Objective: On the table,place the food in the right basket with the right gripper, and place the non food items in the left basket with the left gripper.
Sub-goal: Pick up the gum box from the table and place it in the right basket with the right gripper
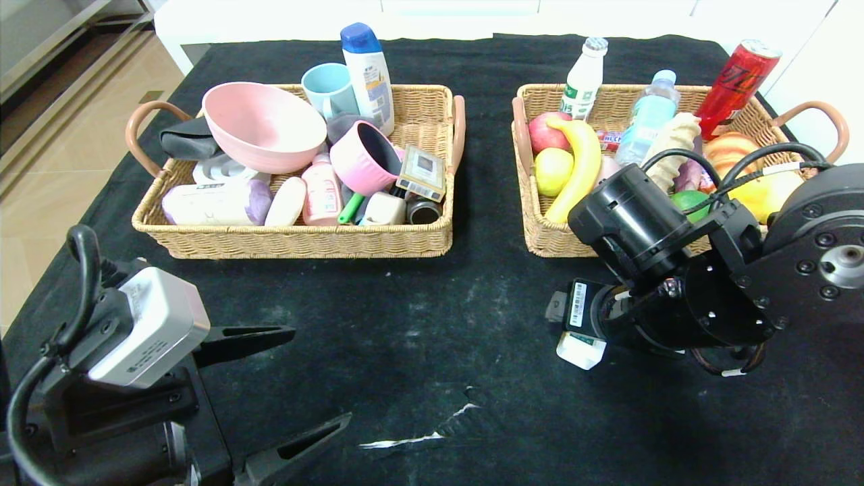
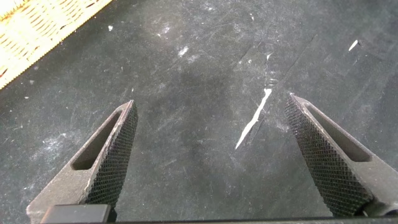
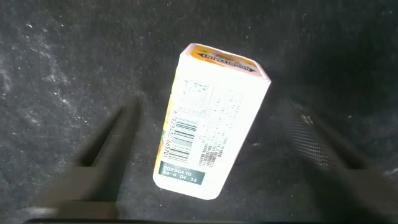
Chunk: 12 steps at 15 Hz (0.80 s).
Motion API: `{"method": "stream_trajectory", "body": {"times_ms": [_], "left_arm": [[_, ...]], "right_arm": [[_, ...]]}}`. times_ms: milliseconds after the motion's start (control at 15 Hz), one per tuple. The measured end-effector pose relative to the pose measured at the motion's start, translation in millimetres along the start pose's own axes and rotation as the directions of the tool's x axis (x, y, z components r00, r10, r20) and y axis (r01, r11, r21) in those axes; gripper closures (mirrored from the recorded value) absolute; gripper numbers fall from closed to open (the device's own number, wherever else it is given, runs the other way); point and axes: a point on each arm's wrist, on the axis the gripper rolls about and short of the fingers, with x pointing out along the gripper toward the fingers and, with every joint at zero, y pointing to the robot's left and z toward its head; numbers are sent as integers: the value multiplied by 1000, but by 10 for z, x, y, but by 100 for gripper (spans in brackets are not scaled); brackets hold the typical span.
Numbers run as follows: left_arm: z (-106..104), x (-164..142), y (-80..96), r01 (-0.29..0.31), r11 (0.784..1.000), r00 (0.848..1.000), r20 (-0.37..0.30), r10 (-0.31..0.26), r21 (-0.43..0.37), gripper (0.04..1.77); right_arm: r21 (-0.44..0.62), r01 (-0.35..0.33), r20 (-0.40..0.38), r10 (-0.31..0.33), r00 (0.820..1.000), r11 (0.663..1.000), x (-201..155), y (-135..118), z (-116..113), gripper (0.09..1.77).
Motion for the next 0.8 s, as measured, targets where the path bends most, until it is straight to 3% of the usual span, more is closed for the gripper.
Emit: {"method": "stream_trajectory", "body": {"times_ms": [200,400,800], "left_arm": [[-2,0,0,-1,1000,1000,-1,1,0,9],[-4,-4,-2,-1,1000,1000,-1,1,4,9],[-20,-1,-6,1,1000,1000,-7,-1,11,9]], "right_arm": [[0,-6,-10,6,1000,1000,10,3,-4,79],[5,-4,-17,4,1000,1000,27,0,-10,106],[17,5,-22,-4,1000,1000,60,-2,-18,106]]}}
